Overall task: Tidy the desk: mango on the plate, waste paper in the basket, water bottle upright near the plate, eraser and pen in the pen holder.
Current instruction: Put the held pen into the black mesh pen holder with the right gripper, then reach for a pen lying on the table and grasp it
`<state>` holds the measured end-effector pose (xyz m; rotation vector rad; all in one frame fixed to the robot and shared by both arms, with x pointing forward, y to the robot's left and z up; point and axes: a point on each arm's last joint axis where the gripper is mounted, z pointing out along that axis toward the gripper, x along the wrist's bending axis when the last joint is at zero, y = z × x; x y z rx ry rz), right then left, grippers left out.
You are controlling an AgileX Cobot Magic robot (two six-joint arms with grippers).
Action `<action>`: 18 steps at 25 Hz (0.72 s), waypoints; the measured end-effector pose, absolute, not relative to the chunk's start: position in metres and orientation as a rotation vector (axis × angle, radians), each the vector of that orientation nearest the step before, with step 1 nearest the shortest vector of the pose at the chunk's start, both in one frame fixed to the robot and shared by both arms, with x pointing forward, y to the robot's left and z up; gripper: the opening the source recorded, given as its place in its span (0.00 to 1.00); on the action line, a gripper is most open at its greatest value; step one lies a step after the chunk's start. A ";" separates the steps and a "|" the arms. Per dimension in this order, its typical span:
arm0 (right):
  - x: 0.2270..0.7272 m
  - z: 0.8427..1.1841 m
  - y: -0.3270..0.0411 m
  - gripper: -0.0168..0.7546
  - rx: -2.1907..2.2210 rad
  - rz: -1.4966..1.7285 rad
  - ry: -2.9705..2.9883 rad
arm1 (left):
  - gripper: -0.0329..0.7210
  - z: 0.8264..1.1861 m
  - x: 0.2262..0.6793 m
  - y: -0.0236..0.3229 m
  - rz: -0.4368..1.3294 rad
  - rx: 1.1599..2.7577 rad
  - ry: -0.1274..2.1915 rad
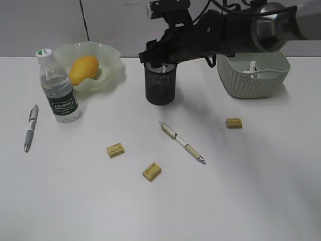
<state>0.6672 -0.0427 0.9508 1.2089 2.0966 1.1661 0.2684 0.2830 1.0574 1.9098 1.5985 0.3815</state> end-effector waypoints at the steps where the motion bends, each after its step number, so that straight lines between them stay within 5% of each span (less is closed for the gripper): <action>1: 0.665 0.955 -0.042 0.67 1.200 1.152 2.131 | 0.71 1.057 0.268 0.283 0.381 1.910 1.598; 8: 0.642 0.993 -0.045 0.67 1.198 0.962 2.432 | 0.71 1.057 0.268 0.283 0.381 1.910 1.598; 18: 0.602 1.016 -0.082 0.67 1.393 0.275 2.695 | 0.71 1.057 0.268 0.283 0.381 1.910 1.598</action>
